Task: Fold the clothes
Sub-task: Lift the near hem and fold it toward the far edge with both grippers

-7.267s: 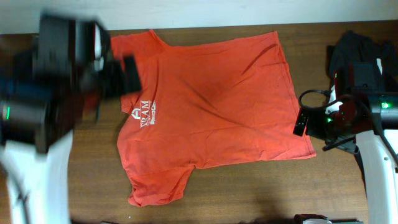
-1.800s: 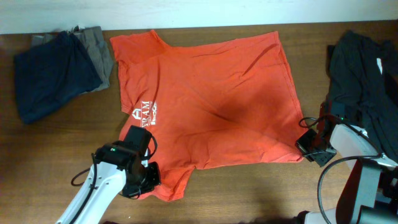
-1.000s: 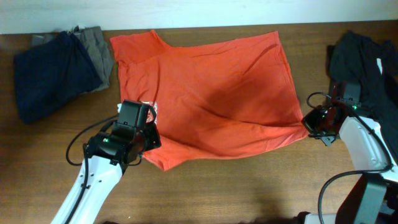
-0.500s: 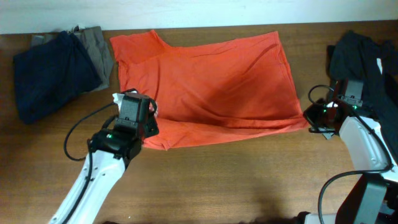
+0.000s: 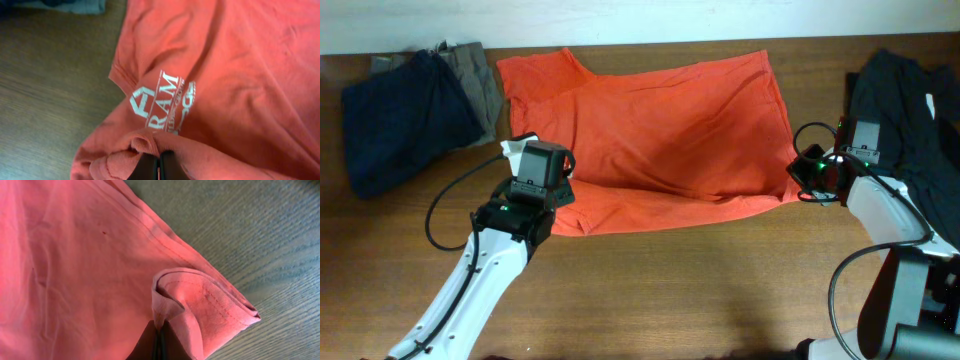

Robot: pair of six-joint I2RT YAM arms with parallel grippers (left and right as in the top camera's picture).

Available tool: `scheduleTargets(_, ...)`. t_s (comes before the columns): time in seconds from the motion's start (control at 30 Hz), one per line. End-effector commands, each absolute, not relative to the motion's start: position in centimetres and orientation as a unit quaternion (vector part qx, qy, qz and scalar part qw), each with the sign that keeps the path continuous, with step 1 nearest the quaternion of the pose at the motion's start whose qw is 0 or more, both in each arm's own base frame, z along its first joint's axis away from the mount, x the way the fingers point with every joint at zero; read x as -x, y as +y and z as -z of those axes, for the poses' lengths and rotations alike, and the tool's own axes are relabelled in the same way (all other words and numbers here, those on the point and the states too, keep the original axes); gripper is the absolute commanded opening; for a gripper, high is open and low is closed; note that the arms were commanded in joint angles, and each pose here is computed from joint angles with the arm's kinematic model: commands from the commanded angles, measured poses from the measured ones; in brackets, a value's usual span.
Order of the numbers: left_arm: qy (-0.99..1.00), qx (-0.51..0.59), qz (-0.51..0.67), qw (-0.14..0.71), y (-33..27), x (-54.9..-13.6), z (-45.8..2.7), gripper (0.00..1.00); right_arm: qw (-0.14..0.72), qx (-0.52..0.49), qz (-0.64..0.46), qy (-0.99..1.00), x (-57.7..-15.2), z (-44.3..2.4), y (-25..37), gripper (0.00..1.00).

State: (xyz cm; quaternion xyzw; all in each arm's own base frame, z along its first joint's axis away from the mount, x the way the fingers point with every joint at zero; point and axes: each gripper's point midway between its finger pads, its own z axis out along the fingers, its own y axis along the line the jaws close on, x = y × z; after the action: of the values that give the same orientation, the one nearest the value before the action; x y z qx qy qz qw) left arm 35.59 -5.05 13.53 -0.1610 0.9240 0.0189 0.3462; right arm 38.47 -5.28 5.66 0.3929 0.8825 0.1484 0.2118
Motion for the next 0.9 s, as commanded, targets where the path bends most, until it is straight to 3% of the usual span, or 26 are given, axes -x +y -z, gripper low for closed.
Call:
scheduleTargets(0.0, 0.913, 0.181, -0.035, 0.365, -3.4, -36.4, -14.5, 0.01, 0.225, -0.403, -0.13, 0.878, -39.0, -6.0, -6.3, 0.04)
scheduleTargets(0.4, 0.907, 0.205, -0.043, 0.366, -1.6, -36.9, -14.3, 0.02, 0.257, -0.401, -0.13, 0.87, -40.4, -6.5, -6.9, 0.04)
scheduleTargets(0.87, 0.89, 0.212, -0.04, 0.403, -2.0, -40.4, -13.4, 0.06, 0.272, -0.413, -0.107, 0.863, -41.1, -5.9, -8.0, 0.04)
